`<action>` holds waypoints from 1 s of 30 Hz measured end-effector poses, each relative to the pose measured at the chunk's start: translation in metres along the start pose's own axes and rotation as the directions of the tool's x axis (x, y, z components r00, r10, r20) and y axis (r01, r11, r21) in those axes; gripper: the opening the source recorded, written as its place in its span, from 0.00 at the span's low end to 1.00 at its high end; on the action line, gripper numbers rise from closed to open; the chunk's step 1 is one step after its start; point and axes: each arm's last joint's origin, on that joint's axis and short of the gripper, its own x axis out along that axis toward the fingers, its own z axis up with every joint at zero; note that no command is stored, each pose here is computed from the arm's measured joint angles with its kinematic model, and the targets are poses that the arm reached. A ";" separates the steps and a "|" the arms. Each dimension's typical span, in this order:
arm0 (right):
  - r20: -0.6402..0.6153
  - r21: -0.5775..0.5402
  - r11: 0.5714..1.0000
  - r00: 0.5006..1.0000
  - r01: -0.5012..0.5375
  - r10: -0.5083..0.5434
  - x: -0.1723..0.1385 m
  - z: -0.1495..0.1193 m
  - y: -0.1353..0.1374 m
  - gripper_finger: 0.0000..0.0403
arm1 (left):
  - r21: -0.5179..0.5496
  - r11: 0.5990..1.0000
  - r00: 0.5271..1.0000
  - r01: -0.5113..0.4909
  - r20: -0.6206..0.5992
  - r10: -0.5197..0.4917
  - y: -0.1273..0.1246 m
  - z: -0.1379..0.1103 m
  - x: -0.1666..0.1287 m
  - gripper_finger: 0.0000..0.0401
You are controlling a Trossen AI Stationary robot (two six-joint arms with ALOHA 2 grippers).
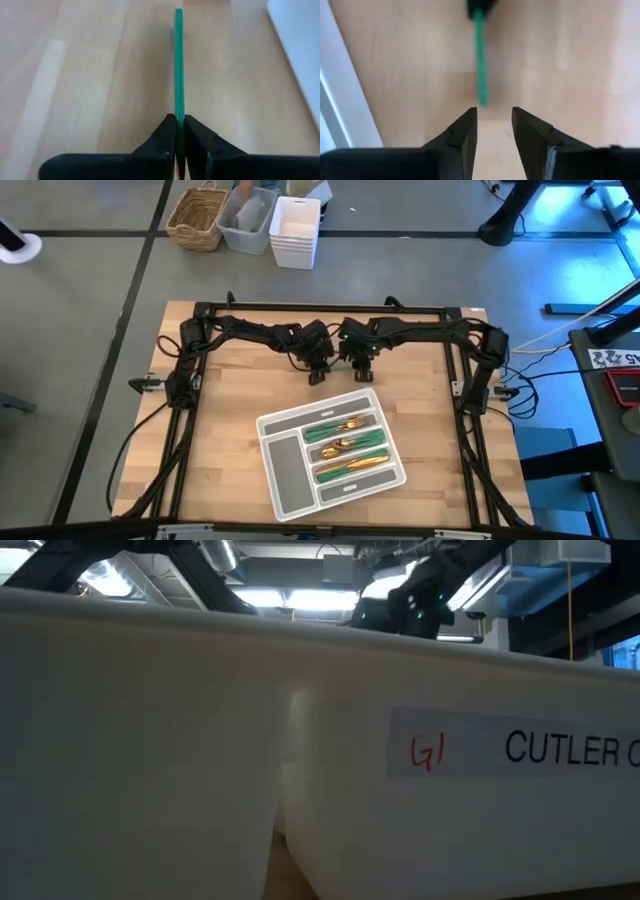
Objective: Sort silverware
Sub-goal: Put the green spoon into the white silverware tray
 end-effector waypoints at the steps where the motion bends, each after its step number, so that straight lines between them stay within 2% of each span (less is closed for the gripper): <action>1: -0.003 -0.001 1.000 1.000 0.025 -0.025 -0.006 -0.001 0.000 0.31 | -0.003 1.000 1.000 0.008 0.003 -0.008 0.001 0.001 -0.003 0.03; 7: -0.081 0.020 0.987 0.985 0.157 -0.155 -0.044 -0.014 0.003 0.31 | -0.027 0.999 0.999 0.030 0.047 -0.028 -0.003 0.012 -0.027 0.03; 10: -0.066 0.045 0.984 0.983 0.174 -0.171 -0.068 -0.020 0.007 0.31 | -0.053 0.993 0.993 0.105 0.062 -0.102 -0.012 0.017 -0.038 0.03; 15: -0.005 0.083 0.976 0.979 0.201 -0.202 -0.110 -0.033 0.015 0.31 | -0.045 0.973 0.969 0.228 0.112 -0.222 -0.045 0.031 -0.050 0.03; 18: 0.032 0.119 0.968 0.974 0.220 -0.225 -0.134 -0.043 0.021 0.31 | -0.028 0.963 0.958 0.268 0.113 -0.264 -0.071 0.035 -0.049 0.03; 22: 0.094 0.186 0.954 0.962 0.235 -0.255 -0.159 -0.055 0.027 0.31 | -0.003 0.943 0.931 0.333 0.158 -0.328 -0.118 0.042 -0.042 0.03; 27: 0.155 0.291 0.930 0.948 0.226 -0.279 -0.183 -0.067 0.034 0.31 | -0.069 0.955 0.933 0.288 0.245 -0.263 -0.182 0.043 -0.035 0.03; 30: 0.159 0.347 0.913 0.946 0.213 -0.281 -0.191 -0.075 0.037 0.31 | -0.102 0.953 0.911 0.287 0.338 -0.238 -0.222 0.042 -0.037 0.03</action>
